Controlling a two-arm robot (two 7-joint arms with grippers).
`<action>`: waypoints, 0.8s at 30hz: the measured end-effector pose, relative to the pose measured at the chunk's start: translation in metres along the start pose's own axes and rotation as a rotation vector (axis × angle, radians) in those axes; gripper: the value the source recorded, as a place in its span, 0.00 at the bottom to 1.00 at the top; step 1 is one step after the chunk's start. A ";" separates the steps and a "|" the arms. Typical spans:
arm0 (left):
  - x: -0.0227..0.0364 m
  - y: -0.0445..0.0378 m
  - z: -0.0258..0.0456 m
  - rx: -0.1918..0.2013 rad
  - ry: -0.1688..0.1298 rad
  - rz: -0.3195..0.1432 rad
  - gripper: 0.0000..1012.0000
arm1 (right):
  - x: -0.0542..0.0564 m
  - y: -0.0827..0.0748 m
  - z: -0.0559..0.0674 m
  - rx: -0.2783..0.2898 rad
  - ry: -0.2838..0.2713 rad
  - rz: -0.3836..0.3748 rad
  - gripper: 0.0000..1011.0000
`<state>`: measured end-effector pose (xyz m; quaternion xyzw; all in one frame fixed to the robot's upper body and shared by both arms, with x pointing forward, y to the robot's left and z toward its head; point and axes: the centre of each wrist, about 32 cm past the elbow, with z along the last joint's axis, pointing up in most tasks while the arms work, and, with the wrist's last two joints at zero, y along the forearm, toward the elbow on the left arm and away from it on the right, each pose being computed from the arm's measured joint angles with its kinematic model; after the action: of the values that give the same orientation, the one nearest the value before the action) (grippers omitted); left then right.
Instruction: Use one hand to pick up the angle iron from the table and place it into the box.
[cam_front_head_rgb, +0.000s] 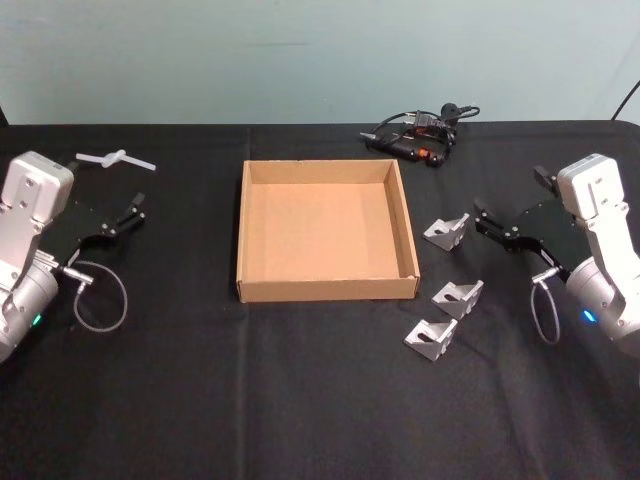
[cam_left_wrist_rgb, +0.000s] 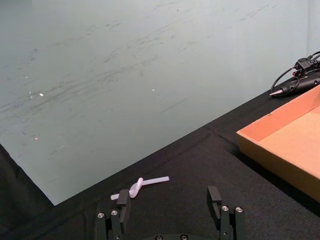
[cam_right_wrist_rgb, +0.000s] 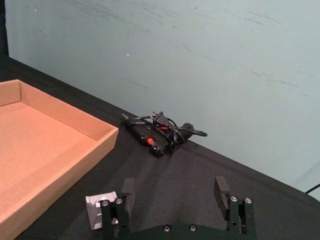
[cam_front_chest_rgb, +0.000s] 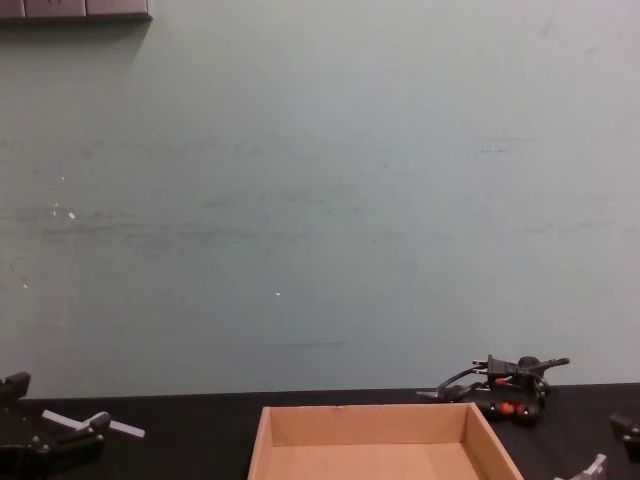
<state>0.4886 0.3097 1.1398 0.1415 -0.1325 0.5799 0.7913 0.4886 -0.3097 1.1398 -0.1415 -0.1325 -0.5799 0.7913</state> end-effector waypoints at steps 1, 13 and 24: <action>0.0000 0.0000 0.0000 0.000 0.000 0.000 0.99 | 0.000 0.000 0.000 0.000 0.000 0.000 0.99; 0.0000 0.0000 0.0000 0.000 0.000 0.000 0.99 | 0.000 0.000 0.000 0.000 0.000 0.000 0.99; 0.0000 0.0000 0.0000 0.000 0.000 0.000 0.99 | 0.000 0.000 0.000 0.000 0.000 0.000 0.99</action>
<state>0.4886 0.3097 1.1398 0.1415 -0.1325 0.5799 0.7913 0.4886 -0.3096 1.1398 -0.1415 -0.1324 -0.5799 0.7913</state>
